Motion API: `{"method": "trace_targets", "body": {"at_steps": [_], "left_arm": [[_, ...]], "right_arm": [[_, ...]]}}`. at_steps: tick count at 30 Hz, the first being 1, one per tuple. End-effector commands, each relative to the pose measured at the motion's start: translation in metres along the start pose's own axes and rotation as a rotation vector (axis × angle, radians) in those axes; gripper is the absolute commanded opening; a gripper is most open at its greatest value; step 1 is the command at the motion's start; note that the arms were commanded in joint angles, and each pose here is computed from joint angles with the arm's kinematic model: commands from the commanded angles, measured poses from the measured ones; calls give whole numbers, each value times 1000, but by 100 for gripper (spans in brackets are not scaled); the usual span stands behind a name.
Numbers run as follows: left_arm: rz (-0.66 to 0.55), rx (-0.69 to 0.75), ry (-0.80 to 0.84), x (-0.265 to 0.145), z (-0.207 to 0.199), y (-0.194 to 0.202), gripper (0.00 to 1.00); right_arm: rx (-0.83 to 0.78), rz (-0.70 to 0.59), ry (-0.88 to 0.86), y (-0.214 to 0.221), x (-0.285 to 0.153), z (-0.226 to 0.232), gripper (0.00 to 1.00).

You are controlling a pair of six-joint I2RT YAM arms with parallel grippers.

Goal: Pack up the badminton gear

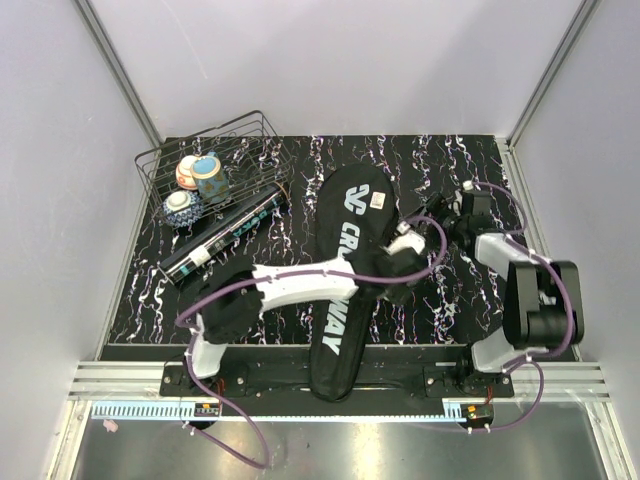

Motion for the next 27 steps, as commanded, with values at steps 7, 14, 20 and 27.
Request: {"method": "trace_targets", "body": {"at_steps": [7,14,20,27], "left_arm": [[182,219,-395,23,-8,32,90],[244,248,-448,35,-6,51,61],[295,269,-438,49,-9,68,49],[257,261,-391,40,-6,59,0]], "right_arm": [[122,-329,103,-42,-89,-15,91],[88,-356,66,-38,-105,-8,92],[105,-314,58,-31,-98,-14,91],[112,-154,41,-20,-75,-25,92]]}}
Point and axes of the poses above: each gripper's point midway between its finger pads, its own x axis out along the fingers, its own z axis along the line the jaws close on, y = z × x, the point moved 4 cm from there along -x, back along the fingers, and after that the axes turned 12 degrees about x, right-handed, at the moved point
